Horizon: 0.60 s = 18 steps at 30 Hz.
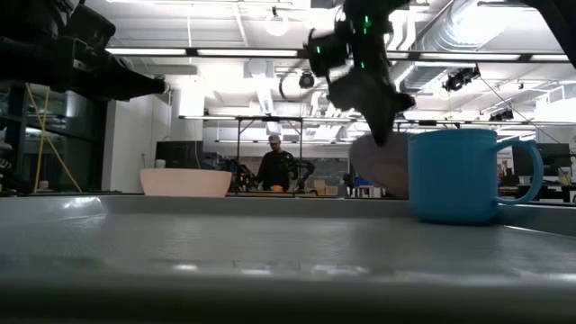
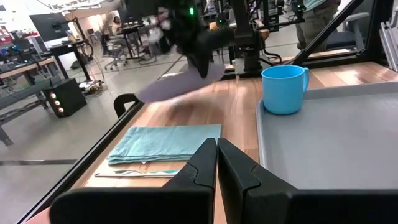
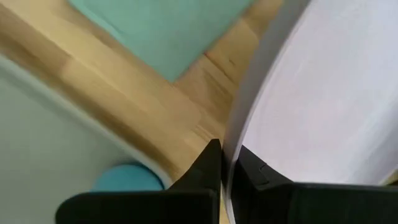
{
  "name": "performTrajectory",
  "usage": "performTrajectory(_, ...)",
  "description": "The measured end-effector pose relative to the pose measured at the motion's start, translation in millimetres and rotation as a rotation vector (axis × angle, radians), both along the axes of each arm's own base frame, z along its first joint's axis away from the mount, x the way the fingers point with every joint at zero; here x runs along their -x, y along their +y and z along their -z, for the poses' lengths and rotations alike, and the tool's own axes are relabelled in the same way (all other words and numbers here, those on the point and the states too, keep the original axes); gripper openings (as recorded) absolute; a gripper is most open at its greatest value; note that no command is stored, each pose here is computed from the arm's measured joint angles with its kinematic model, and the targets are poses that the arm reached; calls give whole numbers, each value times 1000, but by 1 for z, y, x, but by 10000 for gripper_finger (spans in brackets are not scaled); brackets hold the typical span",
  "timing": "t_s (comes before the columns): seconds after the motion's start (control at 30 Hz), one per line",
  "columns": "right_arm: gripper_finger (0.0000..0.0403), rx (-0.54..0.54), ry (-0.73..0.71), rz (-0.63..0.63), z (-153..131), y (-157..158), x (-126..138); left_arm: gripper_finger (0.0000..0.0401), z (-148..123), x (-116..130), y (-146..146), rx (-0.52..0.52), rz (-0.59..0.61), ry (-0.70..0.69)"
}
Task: Set up tray
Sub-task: Put the purple plate on the gray tray to the bottom of the blue mug
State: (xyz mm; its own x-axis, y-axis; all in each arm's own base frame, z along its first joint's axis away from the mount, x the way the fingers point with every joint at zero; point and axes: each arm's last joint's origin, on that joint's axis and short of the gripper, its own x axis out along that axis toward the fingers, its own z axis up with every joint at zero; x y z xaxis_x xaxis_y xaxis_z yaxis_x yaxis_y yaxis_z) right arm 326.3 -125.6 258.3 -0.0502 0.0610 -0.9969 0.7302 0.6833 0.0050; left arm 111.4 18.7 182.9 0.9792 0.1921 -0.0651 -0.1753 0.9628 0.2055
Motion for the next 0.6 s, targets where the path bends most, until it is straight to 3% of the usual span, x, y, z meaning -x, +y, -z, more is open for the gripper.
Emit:
performTrajectory(0.27, 1, 95, -165, -34, -78, 24, -12, 46, 0, 0, 0, 0, 0, 0)
performTrajectory(0.6, 1, 78, -623, -95, -165, 94, -28, 46, 0, 0, 0, 0, 0, 1)
